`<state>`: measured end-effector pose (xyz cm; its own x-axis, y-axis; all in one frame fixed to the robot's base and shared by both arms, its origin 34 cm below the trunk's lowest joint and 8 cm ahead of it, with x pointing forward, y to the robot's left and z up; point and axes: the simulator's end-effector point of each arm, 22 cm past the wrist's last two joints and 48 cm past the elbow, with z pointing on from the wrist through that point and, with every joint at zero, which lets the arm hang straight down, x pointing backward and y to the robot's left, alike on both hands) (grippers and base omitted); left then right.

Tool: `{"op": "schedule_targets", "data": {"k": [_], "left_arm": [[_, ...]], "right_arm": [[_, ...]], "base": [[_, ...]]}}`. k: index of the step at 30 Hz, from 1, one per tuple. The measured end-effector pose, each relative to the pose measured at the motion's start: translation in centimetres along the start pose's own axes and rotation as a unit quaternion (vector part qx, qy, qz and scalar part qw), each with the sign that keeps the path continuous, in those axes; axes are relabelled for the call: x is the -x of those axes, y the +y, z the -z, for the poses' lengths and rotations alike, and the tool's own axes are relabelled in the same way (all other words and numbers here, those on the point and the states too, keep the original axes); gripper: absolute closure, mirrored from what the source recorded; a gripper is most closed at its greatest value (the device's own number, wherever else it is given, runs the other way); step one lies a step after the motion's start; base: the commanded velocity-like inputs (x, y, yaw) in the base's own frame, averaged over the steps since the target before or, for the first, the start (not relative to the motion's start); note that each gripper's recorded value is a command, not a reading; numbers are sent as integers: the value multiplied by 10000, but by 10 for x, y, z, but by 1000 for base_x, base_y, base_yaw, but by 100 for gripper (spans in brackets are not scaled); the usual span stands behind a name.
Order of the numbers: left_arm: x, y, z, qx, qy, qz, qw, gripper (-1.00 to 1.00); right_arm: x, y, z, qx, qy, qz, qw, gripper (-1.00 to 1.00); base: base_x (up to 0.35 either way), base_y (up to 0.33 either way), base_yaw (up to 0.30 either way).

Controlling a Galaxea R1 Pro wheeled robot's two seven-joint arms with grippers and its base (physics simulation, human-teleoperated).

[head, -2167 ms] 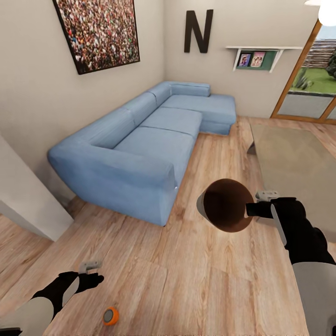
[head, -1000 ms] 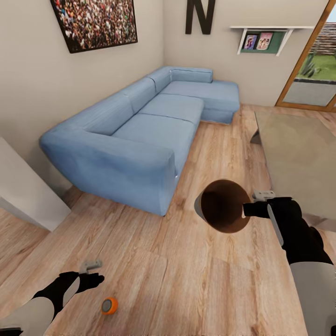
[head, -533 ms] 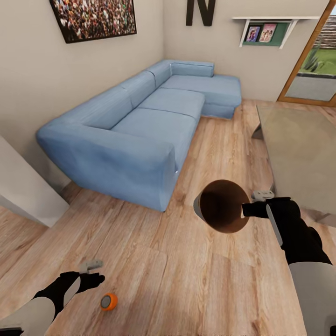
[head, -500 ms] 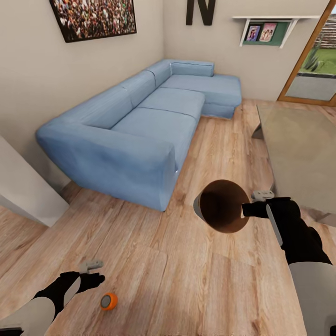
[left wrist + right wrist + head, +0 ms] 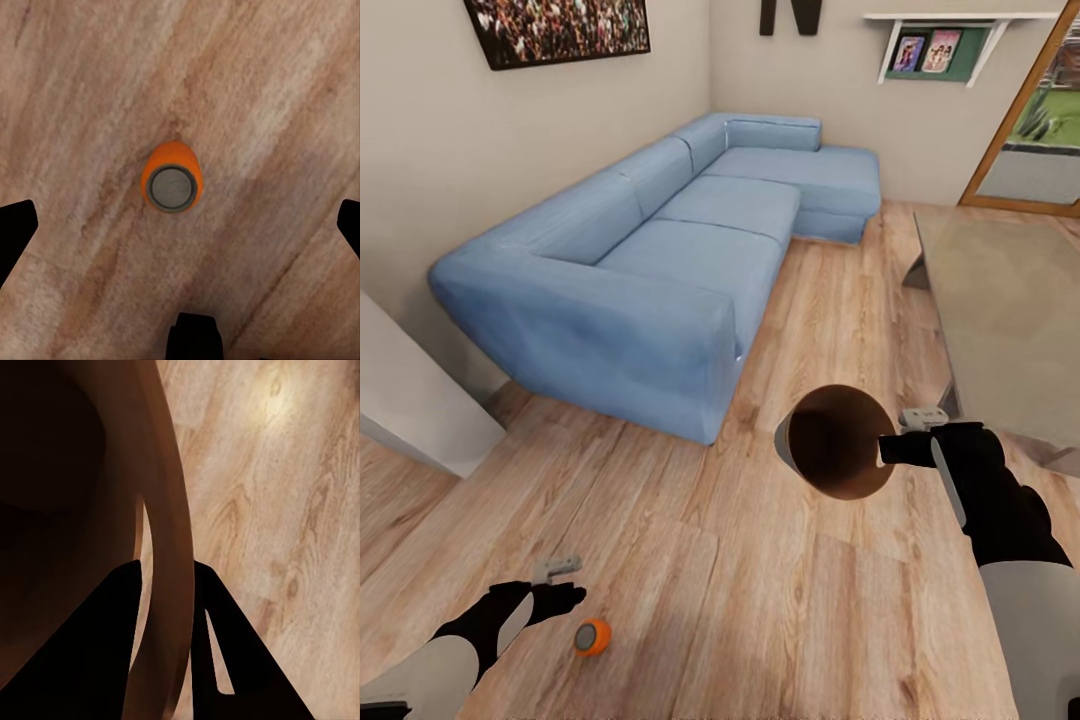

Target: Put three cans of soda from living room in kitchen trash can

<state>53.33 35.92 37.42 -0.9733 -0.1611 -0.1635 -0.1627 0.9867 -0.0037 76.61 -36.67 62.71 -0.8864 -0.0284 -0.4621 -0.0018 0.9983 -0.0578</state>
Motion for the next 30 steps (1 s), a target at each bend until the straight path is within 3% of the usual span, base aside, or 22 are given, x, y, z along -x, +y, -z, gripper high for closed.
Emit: {"op": "schedule_targets", "data": {"k": [14, 30], "left_arm": [[-2, 0, -2, 5, 12, -4, 10000, -100], [-12, 2, -10, 23, 118, -6, 9999, -100]], "right_arm": [[-2, 7, -3, 7, 34, 130, 9999, 100], [-12, 9, -15, 12, 161, 169, 9997, 100]], "base": [[99, 0, 0], [9, 0, 0]]}}
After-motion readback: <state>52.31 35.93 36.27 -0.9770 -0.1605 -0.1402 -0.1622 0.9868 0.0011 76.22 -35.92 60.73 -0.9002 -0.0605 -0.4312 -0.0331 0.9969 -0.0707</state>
